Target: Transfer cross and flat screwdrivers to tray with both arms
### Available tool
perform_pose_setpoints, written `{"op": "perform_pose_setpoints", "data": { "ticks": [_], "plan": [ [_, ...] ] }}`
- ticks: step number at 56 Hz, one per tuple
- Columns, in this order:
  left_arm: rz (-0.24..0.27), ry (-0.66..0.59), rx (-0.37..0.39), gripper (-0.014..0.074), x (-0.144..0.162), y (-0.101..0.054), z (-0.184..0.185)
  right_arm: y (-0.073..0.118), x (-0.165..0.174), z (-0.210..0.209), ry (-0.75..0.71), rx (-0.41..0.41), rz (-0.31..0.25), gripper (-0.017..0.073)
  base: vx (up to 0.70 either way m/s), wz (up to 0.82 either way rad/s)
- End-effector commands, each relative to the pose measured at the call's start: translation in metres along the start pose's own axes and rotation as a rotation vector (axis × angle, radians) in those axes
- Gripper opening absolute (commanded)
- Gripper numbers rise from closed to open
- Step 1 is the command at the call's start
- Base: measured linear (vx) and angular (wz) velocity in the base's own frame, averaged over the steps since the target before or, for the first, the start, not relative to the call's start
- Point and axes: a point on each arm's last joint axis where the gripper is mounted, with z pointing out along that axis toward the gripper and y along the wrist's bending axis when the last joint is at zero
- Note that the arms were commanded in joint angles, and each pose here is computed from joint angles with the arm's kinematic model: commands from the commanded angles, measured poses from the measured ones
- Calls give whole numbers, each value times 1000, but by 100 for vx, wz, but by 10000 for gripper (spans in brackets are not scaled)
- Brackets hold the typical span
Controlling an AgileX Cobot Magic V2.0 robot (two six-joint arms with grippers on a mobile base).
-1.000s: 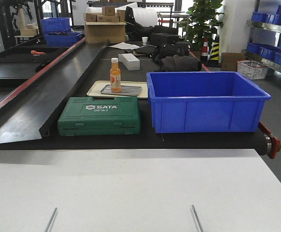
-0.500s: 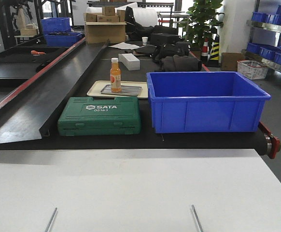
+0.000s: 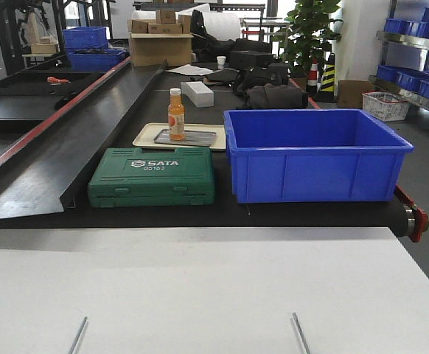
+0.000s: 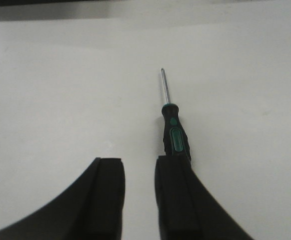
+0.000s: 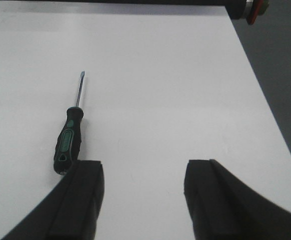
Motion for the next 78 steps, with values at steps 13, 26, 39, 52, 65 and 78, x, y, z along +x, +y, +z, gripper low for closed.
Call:
{"op": "perform_pose_setpoints", "data": {
  "ticks": [13, 26, 39, 52, 65, 78],
  "plan": [
    [-17, -16, 20, 481, -61, -4, 19, -1, -26, 8, 147, 5, 6, 452, 0, 0],
    [14, 113, 74, 494, -116, -21, 58, -1, -47, 15, 139, 7, 2, 452, 0, 0],
    [8, 361, 74, 494, -127, -30, 121, -1, -54, 15, 57, 2, 4, 452, 0, 0],
    [21, 534, 64, 494, -123, -35, 182, -1, -48, 15, 118, 5, 4, 452, 0, 0],
    [19, 647, 60, 494, -105, -38, 222, -1, -38, 14, 227, 4, 19, 485, 0, 0],
    [16, 721, 54, 494, -88, -39, 240, 3, -44, 20, 313, -36, 2, 504, 0, 0]
  ]
}}
